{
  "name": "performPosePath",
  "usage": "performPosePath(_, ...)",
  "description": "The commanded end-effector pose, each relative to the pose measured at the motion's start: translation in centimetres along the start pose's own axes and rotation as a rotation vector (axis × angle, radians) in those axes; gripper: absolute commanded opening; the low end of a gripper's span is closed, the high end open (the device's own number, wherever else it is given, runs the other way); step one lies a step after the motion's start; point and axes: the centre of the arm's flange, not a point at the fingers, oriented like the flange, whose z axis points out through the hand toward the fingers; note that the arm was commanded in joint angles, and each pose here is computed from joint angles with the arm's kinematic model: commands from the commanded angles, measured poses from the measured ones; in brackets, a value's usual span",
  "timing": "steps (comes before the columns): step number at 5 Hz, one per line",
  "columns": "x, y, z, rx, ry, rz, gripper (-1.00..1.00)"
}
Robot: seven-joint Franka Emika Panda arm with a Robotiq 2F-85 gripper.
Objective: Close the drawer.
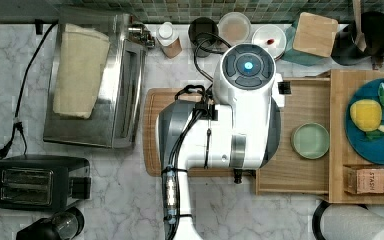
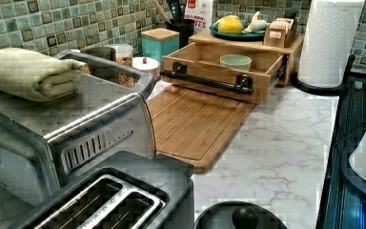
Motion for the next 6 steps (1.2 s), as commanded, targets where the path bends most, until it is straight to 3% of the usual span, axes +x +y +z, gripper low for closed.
performPosePath(1, -1.7, -1.5, 1.1, 0.084, -0.002, -0.184, -1.00)
performPosePath(2, -4.0, -3.1, 2.9, 0.087, 0.063, -0.394, -1.00)
performPosePath(3, -4.6, -3.8, 4.4, 0.088, 0.032, -0.556, -1.00)
performPosePath(4, -5.2, -4.0, 6.6, 0.054, 0.039, -0.668, -1.00)
performPosePath(5, -6.1, -3.9, 9.6, -0.019, 0.099, -0.724, -1.00)
performPosePath(6, -6.2, -4.1, 12.6, -0.074, 0.076, -0.798, -1.00)
